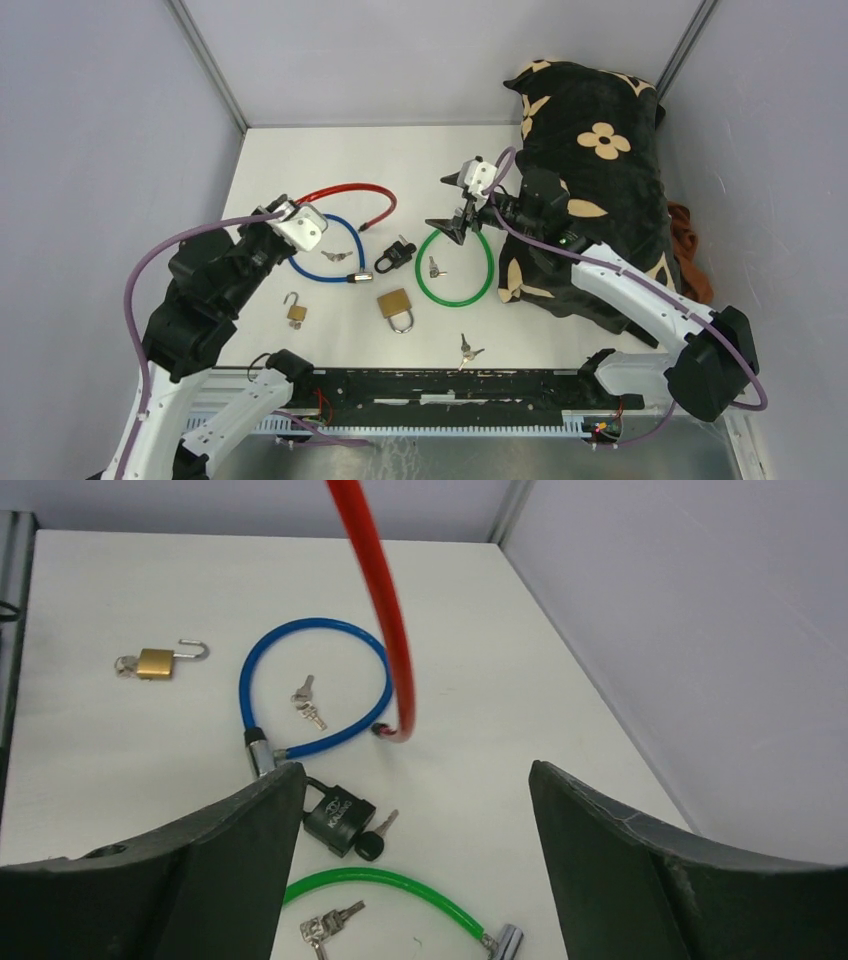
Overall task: Lock with the key
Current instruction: Lock the lock.
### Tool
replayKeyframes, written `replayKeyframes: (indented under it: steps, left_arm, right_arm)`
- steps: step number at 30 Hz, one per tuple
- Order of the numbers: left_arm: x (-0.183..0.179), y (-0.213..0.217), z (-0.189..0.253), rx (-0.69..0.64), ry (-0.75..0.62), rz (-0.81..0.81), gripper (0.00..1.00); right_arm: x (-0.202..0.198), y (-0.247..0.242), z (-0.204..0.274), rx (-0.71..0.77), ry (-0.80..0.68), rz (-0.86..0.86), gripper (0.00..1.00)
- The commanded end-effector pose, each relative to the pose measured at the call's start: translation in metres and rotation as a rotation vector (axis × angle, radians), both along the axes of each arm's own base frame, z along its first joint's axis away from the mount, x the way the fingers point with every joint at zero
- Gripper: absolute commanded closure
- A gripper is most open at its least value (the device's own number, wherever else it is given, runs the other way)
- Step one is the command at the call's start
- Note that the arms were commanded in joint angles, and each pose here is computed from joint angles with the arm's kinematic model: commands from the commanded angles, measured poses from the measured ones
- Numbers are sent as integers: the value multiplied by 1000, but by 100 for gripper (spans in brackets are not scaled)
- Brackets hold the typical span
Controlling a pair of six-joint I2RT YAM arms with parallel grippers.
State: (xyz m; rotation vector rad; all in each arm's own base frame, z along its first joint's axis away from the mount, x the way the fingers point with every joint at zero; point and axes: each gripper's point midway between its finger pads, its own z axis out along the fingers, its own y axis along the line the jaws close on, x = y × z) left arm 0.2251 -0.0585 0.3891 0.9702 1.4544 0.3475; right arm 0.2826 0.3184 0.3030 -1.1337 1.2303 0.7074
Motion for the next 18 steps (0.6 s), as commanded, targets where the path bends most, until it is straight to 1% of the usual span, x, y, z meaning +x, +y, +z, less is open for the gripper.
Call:
replayKeyframes:
  steps: [1, 2, 3, 7, 10, 12, 14, 18]
  left_arm:
    - [-17, -24, 28, -346, -45, -94, 98]
    - [-21, -29, 29, -359, -50, -128, 98]
    - [-22, -32, 30, -375, -56, -145, 98]
    - [-21, -34, 31, -441, -50, -141, 98]
    - [-22, -37, 32, -499, -44, -147, 98]
    - [-26, -41, 32, -532, -46, -178, 98]
    - [-31, -45, 33, -563, -53, -209, 98]
    - [-34, -46, 36, -617, -56, -218, 98]
  right_arm:
    - [27, -6, 10, 83, -75, -136, 9]
    - [29, -4, 4, 103, -55, -139, 4]
    - [29, 0, -1, 118, -36, -122, 2]
    - [18, 18, -26, 168, 59, -16, 2]
    - [15, 17, -37, 224, 71, -22, 2]
    - [17, 17, -43, 267, 112, -34, 2]
    - [27, 17, -50, 305, 149, -83, 2]
    - [43, 30, -59, 389, 204, -111, 4]
